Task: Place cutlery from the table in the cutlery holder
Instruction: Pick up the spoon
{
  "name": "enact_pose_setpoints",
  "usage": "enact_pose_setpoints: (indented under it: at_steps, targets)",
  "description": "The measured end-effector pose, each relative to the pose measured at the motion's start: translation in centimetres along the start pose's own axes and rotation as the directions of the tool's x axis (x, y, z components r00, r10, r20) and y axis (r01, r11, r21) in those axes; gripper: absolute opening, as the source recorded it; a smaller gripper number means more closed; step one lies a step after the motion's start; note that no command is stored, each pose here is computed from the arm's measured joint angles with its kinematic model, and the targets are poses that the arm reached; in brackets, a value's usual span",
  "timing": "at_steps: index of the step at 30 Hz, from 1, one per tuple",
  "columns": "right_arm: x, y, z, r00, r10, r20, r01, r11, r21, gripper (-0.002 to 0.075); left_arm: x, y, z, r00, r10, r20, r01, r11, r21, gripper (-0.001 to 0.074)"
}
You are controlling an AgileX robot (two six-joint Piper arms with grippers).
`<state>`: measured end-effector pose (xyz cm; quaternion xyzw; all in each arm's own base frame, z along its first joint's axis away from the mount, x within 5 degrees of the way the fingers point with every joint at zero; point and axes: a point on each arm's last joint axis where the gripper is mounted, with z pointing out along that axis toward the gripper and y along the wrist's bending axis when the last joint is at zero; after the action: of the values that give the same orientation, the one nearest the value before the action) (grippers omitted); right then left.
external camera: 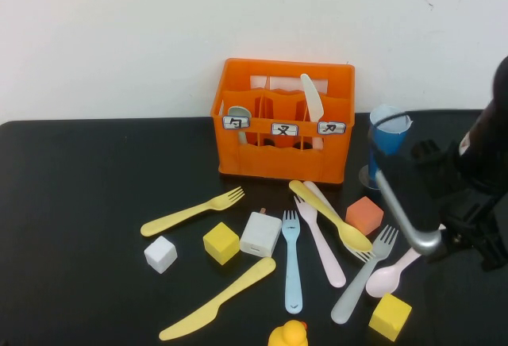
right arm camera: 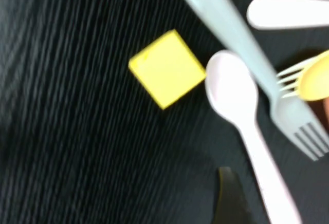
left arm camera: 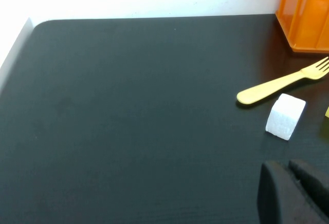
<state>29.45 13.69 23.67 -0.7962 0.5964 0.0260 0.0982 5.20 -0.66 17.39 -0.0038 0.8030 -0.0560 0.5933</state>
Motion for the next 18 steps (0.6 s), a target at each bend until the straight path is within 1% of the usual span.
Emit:
enact_pose_setpoints:
  at_steps: [6,12,18]
  targets:
    - [1.0,-0.9,3.4,0.995,-0.074,-0.074,0.069,0.995,-0.071,0.0354,0.0,0.0,0.0,1.0,0.0,0.0,0.0,1.0,0.0,-0.0001]
    - [1.6,-1.8,6.7,0.991,-0.092,-0.093,0.085,0.993,-0.081,0.0352,0.0,0.0,0.0,1.0,-0.002,0.0,0.002,1.0,0.0,-0.0001]
    - [2.0,-2.8,8.9,0.988,-0.109,-0.109,0.097,0.989,-0.109,0.0349,0.0,0.0,0.0,1.0,-0.002,0.0,0.002,1.0,0.0,-0.0001]
